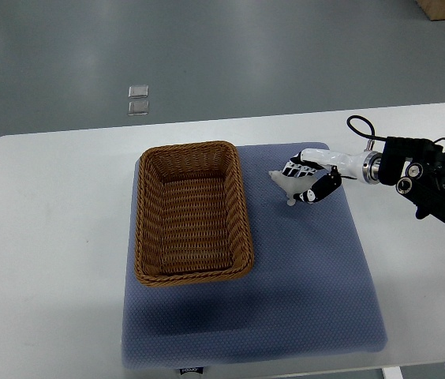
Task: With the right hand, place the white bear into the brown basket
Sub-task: 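Close the right hand fingers around the white polar bear, then lift the bear and carry it over the wicker basket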
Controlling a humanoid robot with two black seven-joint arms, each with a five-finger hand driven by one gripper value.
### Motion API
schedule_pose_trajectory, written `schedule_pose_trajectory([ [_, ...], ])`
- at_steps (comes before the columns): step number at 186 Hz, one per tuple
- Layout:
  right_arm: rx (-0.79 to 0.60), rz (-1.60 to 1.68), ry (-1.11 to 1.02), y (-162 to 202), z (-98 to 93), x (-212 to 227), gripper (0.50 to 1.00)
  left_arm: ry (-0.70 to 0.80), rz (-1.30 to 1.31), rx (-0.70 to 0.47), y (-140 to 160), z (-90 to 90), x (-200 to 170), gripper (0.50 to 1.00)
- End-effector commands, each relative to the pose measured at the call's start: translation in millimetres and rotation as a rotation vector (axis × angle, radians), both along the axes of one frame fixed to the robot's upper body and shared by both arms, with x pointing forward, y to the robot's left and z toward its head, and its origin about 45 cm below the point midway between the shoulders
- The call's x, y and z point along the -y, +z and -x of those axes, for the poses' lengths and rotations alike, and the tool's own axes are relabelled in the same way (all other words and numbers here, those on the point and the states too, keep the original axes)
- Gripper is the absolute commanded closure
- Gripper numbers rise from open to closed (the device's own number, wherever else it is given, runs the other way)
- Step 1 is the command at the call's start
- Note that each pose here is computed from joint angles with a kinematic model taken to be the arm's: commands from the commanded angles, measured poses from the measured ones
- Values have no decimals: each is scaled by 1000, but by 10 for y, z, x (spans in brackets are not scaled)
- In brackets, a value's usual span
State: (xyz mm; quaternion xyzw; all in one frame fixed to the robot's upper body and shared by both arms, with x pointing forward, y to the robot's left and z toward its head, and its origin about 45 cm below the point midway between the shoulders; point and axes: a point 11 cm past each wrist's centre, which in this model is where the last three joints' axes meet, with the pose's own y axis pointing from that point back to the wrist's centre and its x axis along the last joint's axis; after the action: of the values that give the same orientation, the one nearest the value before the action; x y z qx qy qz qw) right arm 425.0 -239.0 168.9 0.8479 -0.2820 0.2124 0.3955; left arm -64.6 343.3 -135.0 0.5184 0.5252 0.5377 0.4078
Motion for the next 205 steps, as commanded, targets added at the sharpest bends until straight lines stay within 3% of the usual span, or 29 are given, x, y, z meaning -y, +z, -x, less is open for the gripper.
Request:
schedule_pose_trajectory([
  [1, 1, -2, 1, 6, -1, -5, 955, 0, 0, 0, 0, 0, 0, 500],
  [13, 5, -6, 1, 21, -7, -12, 1000, 0, 0, 0, 0, 0, 0, 500],
  [90, 125, -114, 109, 497, -166, -257, 1000, 0, 0, 0, 0, 0, 0, 500],
  [144, 203, -182, 236, 866, -217, -863, 1000, 0, 0, 0, 0, 0, 0, 500],
  [172, 217, -219, 278, 847, -164, -1190, 1000, 0, 0, 0, 0, 0, 0, 500],
  [205, 217, -174, 335, 572, -16, -1508, 1000, 0, 0, 0, 0, 0, 0, 500],
])
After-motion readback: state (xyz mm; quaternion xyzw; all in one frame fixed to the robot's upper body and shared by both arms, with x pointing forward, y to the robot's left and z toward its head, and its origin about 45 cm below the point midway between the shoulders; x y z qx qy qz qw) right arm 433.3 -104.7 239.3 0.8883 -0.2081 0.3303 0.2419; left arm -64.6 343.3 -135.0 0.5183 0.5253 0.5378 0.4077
